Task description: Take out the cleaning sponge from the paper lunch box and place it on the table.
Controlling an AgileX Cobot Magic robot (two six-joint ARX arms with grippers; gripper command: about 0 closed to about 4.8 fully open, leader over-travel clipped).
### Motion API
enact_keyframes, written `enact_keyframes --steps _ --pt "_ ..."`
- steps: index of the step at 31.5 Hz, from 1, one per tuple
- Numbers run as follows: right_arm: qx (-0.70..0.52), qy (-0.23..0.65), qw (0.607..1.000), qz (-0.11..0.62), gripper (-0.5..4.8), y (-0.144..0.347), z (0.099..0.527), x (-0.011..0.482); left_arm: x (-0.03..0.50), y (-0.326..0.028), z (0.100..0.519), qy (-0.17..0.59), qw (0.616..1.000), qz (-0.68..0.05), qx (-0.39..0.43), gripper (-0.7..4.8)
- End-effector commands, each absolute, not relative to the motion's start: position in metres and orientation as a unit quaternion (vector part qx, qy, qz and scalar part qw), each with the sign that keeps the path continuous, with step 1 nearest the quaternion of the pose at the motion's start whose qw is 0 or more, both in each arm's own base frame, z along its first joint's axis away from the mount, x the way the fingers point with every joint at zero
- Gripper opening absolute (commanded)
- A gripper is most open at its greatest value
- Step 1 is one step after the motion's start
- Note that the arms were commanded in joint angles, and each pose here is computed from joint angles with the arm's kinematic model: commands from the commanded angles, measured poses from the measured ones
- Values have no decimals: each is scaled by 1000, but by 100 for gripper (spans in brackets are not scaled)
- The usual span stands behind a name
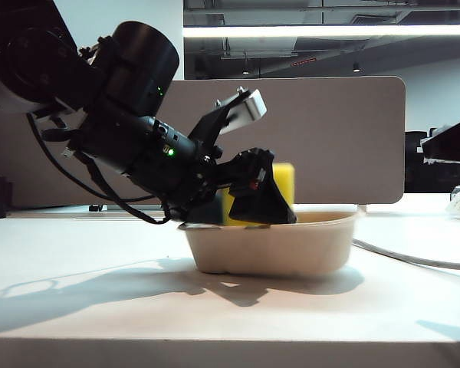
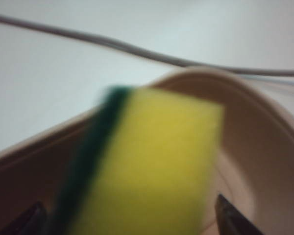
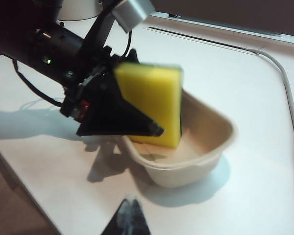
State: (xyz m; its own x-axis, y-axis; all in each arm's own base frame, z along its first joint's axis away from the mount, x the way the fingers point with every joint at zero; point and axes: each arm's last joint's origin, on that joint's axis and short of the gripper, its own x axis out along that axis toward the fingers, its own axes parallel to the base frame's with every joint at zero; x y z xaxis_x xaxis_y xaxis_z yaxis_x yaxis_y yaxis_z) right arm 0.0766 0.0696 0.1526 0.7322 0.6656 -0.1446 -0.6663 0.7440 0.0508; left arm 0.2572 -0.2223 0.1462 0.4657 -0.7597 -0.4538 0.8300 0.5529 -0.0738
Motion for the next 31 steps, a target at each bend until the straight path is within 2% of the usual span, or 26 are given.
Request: enact_keyframes --steps 1,2,3,4,18,21,24,26,27,28,30,31 --pt "1 70 931 358 -5 70 155 77 257 -222 147 234 849 -466 80 268" --pt "1 70 931 359 -5 70 155 77 257 -222 147 232 852 -462 81 168" --pt "1 70 931 359 -5 70 155 77 257 -223 148 228 855 -458 81 38" --pt "1 70 931 359 -5 70 155 77 258 -223 149 222 858 -455 81 -14" --pt "1 70 931 358 -5 70 155 77 256 -221 198 106 879 -464 31 -6" --pt "1 70 931 358 -5 70 155 77 252 -213 212 112 909 -398 42 -6" --pt "1 70 931 358 -5 70 155 77 247 -198 222 143 948 -270 89 -6" --pt "1 70 931 358 -5 70 155 77 243 -188 225 164 960 -194 117 -4" --pt "1 70 931 358 -5 70 155 77 240 -183 228 173 964 -150 133 7" --pt "1 70 931 358 -5 70 155 77 237 -179 229 179 965 -129 142 48" --pt "1 70 931 358 -5 70 155 77 232 -175 232 194 960 -129 154 183" --pt "1 70 931 358 -5 70 155 77 231 -174 233 199 957 -139 161 224"
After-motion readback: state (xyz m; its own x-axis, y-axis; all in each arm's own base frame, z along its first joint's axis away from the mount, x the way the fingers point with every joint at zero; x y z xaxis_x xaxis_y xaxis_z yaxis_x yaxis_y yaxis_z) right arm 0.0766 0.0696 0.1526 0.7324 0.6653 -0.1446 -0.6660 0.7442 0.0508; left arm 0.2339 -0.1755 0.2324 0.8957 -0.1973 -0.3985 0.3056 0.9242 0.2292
